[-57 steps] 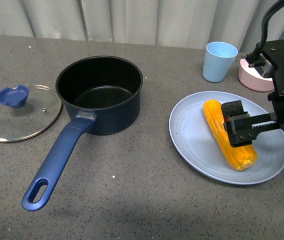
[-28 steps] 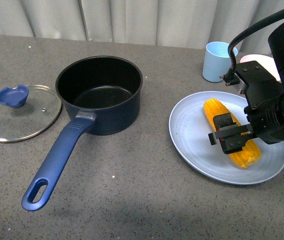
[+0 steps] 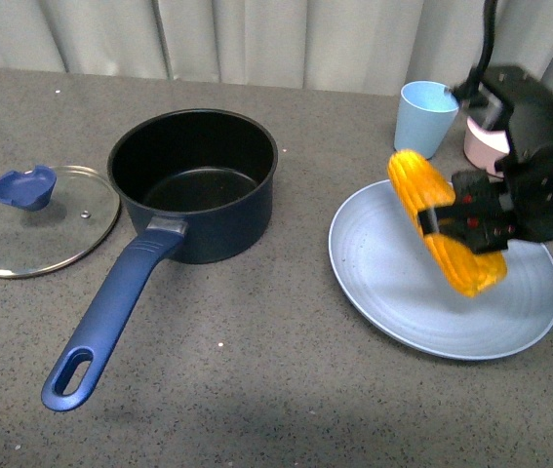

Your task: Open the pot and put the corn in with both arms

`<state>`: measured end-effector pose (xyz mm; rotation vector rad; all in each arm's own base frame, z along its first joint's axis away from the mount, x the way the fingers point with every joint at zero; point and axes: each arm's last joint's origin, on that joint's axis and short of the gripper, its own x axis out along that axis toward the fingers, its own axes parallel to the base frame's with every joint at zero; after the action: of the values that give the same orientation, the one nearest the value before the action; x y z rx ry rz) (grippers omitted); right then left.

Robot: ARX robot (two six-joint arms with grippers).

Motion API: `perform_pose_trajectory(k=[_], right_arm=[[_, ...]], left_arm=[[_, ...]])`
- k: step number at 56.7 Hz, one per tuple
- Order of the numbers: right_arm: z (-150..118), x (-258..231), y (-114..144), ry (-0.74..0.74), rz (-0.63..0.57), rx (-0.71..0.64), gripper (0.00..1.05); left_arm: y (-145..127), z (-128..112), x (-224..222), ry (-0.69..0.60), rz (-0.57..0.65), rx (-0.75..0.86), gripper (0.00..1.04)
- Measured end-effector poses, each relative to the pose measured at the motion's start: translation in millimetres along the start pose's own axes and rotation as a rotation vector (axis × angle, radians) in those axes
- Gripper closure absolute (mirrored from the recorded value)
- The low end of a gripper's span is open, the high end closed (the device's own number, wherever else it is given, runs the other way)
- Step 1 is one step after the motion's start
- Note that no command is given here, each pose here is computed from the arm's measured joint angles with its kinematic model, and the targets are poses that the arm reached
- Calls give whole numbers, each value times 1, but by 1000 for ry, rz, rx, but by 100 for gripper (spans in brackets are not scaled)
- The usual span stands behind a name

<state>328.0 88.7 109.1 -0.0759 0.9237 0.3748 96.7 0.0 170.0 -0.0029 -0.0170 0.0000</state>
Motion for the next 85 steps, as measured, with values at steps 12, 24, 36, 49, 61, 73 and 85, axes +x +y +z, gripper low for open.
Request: perform_pose_trajectory(k=[12, 24, 36, 49, 61, 73, 85], right_arm=[[55, -25, 24, -139, 136, 6, 93], [89, -15, 71, -138, 256, -14, 94], [105, 15, 110, -86, 318, -32, 94], [112, 44, 123, -47, 317, -21, 94], [118, 59, 135, -37, 313, -20, 85], [127, 62, 146, -44, 287, -33, 47], [126, 62, 149, -71, 279, -26, 10]], left_arm=[[0, 0, 0, 0, 0, 0, 7], [0, 0, 0, 0, 0, 0, 7], [0, 0, 0, 0, 0, 0, 7], [0, 0, 0, 0, 0, 0, 7], [0, 0, 0, 0, 0, 0, 7], [0, 0, 0, 0, 0, 0, 7], [0, 0, 0, 0, 0, 0, 7]])
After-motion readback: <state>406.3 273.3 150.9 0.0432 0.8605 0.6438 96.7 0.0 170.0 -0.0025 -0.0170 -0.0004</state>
